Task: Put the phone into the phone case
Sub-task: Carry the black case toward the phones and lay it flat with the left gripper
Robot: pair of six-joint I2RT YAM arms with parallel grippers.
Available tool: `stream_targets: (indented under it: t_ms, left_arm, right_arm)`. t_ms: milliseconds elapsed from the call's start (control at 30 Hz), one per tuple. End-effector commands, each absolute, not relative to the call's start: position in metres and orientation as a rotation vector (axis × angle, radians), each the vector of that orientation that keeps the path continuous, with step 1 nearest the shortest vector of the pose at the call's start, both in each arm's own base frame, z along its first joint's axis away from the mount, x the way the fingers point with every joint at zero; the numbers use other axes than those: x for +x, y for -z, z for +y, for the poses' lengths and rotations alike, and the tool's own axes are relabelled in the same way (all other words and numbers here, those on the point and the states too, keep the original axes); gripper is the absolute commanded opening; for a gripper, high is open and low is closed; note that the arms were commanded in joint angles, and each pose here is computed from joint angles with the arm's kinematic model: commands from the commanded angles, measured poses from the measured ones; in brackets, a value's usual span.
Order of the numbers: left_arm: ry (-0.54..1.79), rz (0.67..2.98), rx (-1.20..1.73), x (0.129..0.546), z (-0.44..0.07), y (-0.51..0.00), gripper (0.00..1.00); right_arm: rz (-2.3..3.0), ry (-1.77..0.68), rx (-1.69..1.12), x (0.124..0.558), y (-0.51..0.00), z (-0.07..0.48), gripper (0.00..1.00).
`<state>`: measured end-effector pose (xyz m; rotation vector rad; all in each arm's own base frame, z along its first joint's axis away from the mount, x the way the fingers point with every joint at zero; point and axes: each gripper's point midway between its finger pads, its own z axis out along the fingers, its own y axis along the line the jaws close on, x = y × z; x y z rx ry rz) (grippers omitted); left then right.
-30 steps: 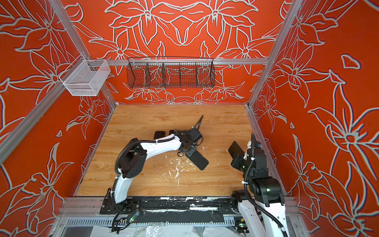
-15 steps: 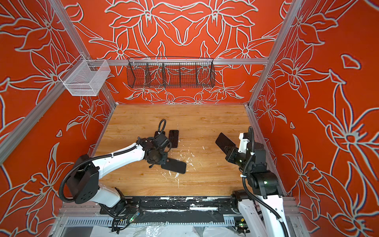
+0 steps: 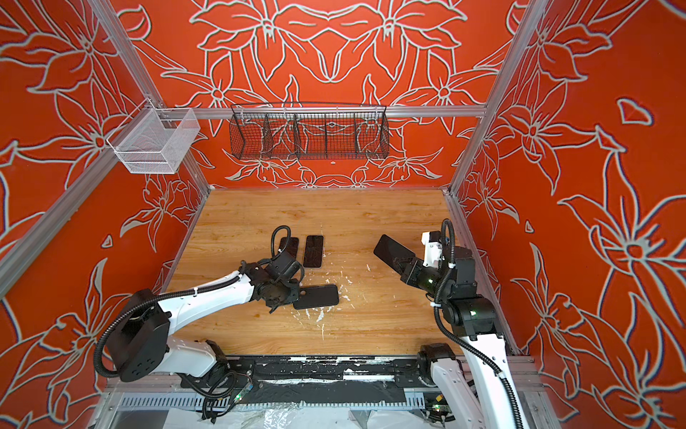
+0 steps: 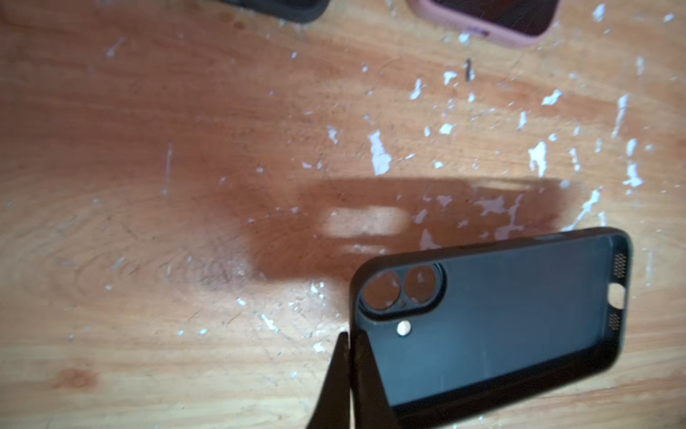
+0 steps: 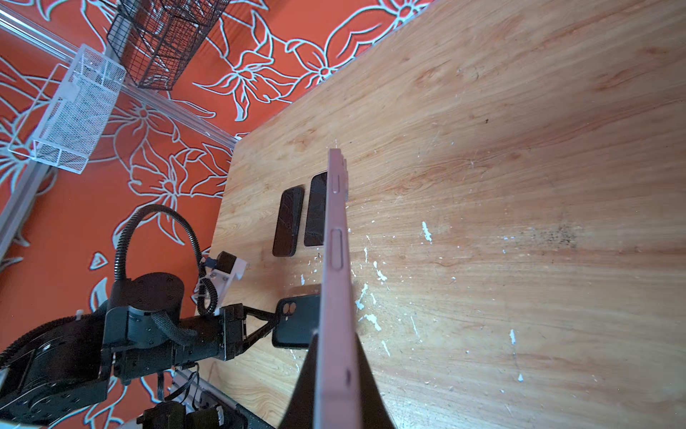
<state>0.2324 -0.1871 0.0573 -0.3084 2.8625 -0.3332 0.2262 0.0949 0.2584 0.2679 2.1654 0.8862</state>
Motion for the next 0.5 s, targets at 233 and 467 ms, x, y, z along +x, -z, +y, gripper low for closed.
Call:
stream_targets:
  t_ms: [233, 467]
  left_arm:
    - [0.288, 2.849, -0.180, 0.253, -0.195, -0.046, 0.00]
    - [0.239, 2.830, -0.150, 0.260, -0.190, -0.050, 0.24]
  right_arm:
    - [2.160, -1.036, 0.191, 0.227, -0.262, 0.115, 0.00]
    - [2.217, -1.087, 0.146, 0.225, -0.256, 0.125, 0.00]
